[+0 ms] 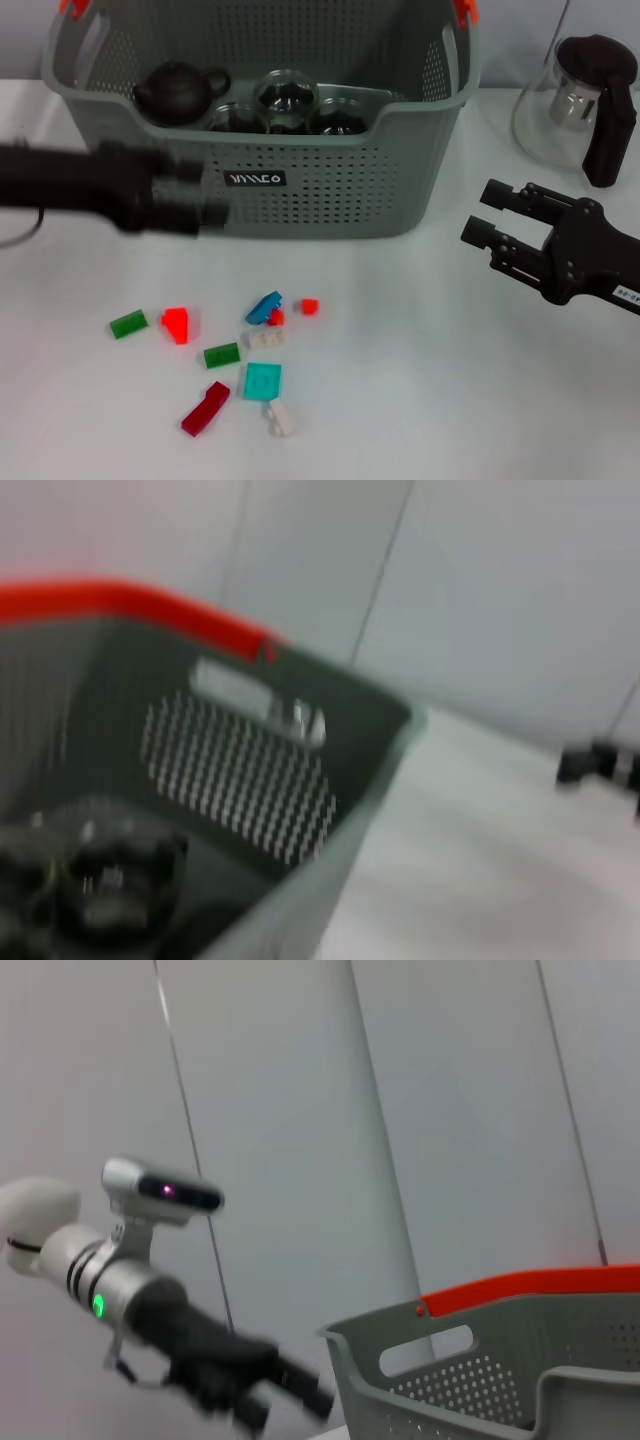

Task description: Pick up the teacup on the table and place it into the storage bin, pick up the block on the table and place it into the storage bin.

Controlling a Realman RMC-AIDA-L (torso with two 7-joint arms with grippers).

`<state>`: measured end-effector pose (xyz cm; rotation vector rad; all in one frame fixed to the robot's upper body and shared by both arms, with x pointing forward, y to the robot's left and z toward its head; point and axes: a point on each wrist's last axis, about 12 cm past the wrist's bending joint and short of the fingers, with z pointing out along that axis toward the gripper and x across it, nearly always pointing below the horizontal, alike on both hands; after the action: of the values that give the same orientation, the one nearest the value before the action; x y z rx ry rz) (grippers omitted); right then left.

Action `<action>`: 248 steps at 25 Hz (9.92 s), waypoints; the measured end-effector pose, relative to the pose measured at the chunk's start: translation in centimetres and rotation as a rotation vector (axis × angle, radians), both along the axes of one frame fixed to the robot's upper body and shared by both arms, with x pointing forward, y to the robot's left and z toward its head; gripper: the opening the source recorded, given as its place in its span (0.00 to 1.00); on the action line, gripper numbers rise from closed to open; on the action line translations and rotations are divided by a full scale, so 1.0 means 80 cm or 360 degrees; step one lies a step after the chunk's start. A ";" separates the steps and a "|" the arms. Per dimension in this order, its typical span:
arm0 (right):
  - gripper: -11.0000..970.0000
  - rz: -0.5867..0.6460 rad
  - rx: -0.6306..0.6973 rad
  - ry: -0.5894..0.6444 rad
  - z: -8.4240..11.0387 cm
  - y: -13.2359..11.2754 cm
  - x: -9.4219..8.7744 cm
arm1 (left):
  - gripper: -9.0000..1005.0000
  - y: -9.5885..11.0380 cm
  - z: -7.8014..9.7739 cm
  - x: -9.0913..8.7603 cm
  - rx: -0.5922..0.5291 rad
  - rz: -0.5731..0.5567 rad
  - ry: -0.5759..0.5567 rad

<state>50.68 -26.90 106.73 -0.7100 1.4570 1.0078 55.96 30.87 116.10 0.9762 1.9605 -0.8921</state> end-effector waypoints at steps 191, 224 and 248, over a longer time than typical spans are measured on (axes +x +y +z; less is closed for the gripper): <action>0.60 -0.0039 0.0018 0.0035 -0.007 -0.005 -0.010 | 0.78 -0.001 0.040 0.019 -0.0625 0.0342 -0.0334; 0.60 -0.0052 0.0012 0.0030 -0.004 -0.004 -0.002 | 0.77 0.014 -0.141 -0.053 0.0333 0.0093 -0.0148; 0.60 -0.0056 0.0012 0.0034 -0.004 -0.006 -0.004 | 0.70 0.014 -0.150 -0.061 0.0371 0.0072 -0.0082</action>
<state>50.39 -27.37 106.38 -0.6681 1.4787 0.9960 51.10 32.03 104.13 1.0706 2.0660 -0.6161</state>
